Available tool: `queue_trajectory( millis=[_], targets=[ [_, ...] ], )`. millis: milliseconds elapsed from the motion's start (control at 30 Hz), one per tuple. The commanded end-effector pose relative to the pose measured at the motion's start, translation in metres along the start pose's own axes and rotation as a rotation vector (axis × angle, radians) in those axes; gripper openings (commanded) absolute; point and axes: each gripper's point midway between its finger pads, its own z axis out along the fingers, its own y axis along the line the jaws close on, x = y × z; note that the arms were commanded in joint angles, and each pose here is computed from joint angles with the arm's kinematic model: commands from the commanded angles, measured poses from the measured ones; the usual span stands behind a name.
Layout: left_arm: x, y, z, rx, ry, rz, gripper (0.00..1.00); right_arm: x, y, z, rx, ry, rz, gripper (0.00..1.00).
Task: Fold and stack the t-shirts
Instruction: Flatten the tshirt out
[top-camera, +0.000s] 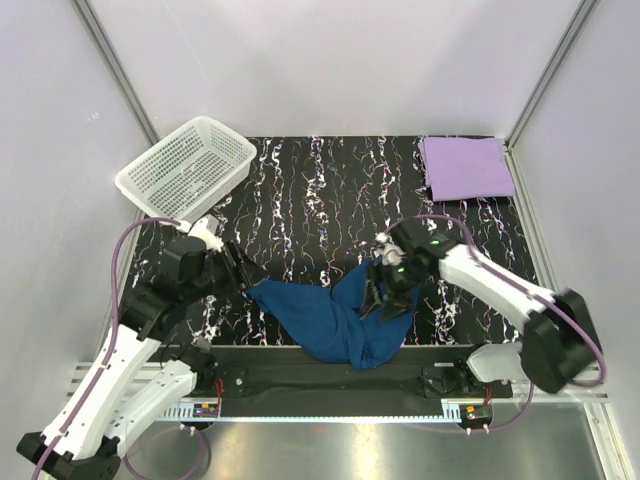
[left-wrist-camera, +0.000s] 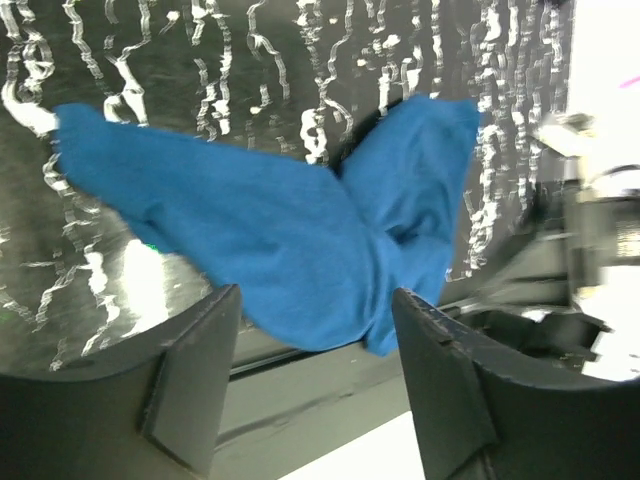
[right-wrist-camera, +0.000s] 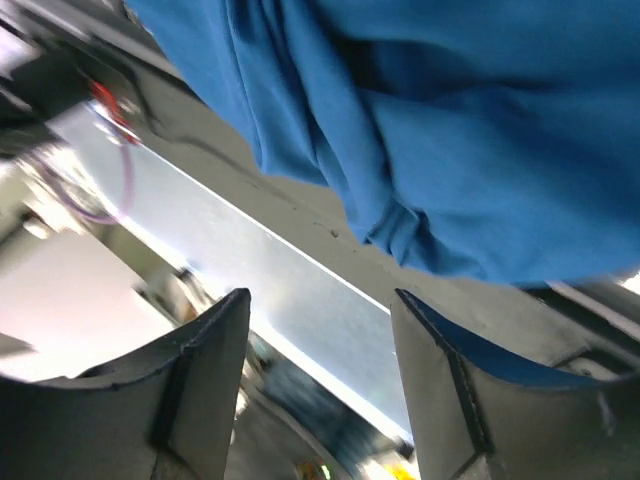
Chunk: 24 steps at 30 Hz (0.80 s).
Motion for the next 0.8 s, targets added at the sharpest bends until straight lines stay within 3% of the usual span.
queue_trajectory(
  millis=[0,267,367,433,500,533,600,633,767],
  targets=[
    [-0.002,-0.018,0.012,0.08,0.017,-0.033,0.65,-0.015,0.012,0.035,0.062,0.031,-0.093,0.67],
    [0.01,0.0,0.023,-0.011,0.092,-0.019,0.67,-0.021,-0.017,0.07,0.15,0.055,-0.086,0.69],
    [0.017,0.031,0.027,-0.172,0.119,-0.025,0.8,-0.022,-0.023,0.081,0.156,0.081,-0.082,0.6],
    [0.017,0.059,0.027,-0.324,0.094,-0.054,0.88,-0.024,-0.02,0.082,0.136,0.076,-0.085,0.48],
    [0.018,0.073,0.038,-0.385,0.093,-0.052,0.9,-0.024,-0.017,0.079,0.135,0.067,-0.087,0.35],
    [0.018,0.077,0.042,-0.404,0.093,-0.053,0.91,-0.026,-0.015,0.077,0.135,0.063,-0.092,0.22],
    [0.021,0.086,0.059,-0.44,0.112,-0.054,0.91,-0.023,-0.012,0.066,0.151,0.056,-0.099,0.12],
    [0.022,0.088,0.064,-0.445,0.123,-0.058,0.91,-0.029,-0.006,0.058,0.158,0.024,-0.115,0.0],
    [0.016,0.081,0.075,-0.44,0.19,-0.059,0.85,-0.044,0.039,-0.006,0.163,-0.118,-0.198,0.0]
  ],
)
